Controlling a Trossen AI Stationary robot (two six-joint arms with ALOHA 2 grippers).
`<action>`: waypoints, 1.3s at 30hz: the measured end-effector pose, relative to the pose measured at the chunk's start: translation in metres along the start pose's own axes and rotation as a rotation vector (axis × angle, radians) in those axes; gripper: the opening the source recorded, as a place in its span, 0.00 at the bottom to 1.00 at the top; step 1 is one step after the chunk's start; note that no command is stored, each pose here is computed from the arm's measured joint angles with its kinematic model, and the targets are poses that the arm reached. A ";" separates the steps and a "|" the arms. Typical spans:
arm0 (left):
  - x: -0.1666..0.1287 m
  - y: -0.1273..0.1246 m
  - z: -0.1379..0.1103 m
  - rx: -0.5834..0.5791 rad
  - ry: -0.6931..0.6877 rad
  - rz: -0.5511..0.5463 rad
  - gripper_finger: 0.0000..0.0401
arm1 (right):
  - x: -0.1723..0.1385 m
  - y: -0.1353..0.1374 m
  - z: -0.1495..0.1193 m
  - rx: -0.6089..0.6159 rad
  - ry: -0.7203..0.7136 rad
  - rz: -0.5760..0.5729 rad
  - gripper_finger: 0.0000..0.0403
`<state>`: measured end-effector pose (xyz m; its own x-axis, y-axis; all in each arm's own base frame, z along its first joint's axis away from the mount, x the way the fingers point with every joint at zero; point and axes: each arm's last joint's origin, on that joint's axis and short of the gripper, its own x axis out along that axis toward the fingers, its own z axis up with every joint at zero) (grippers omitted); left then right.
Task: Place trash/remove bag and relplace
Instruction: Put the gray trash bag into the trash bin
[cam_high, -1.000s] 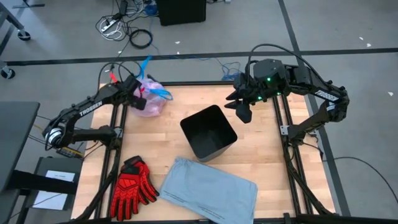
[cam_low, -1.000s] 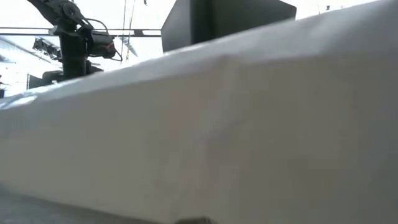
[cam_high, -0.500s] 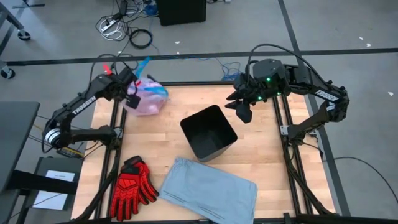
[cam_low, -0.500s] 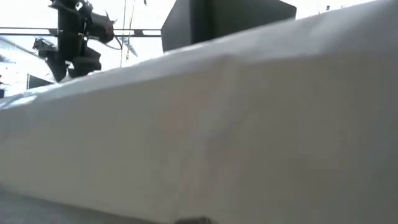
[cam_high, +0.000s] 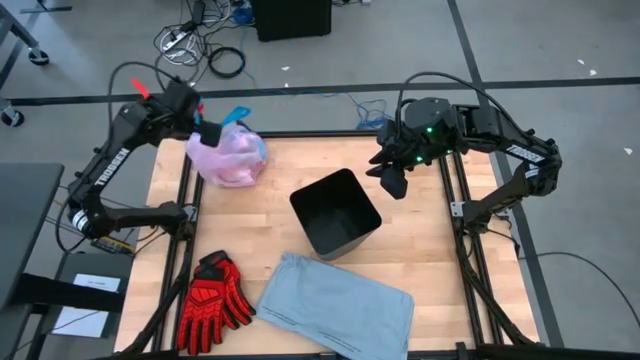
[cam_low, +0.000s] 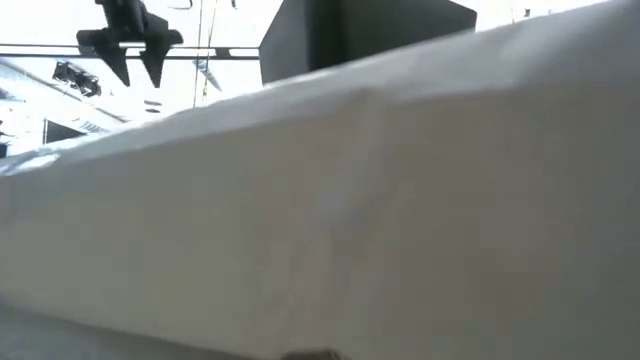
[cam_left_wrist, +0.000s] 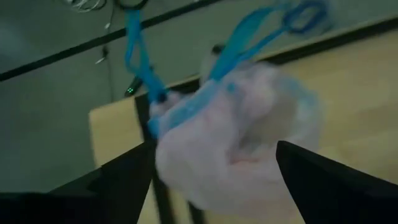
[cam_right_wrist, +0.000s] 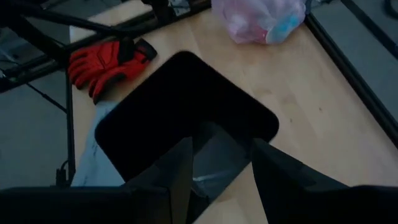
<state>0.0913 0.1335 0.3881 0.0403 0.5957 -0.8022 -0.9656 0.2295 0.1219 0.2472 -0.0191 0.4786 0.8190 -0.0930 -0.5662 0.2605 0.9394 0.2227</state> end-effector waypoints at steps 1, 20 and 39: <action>-0.006 0.001 0.003 -0.014 -0.019 -0.022 0.86 | 0.000 0.000 -0.001 0.000 0.012 -0.003 0.38; -0.094 -0.050 -0.008 0.072 -0.229 -0.749 0.86 | -0.050 -0.020 -0.044 -0.156 0.262 -0.399 0.33; -0.072 -0.207 -0.154 0.027 0.028 -1.089 0.85 | -0.060 -0.041 -0.145 -0.041 0.247 0.033 0.33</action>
<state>0.2484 -0.0754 0.3308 0.8645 0.0451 -0.5007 -0.4097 0.6403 -0.6497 0.1137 -0.0039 0.3886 0.6758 0.0166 -0.7369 0.2107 0.9537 0.2147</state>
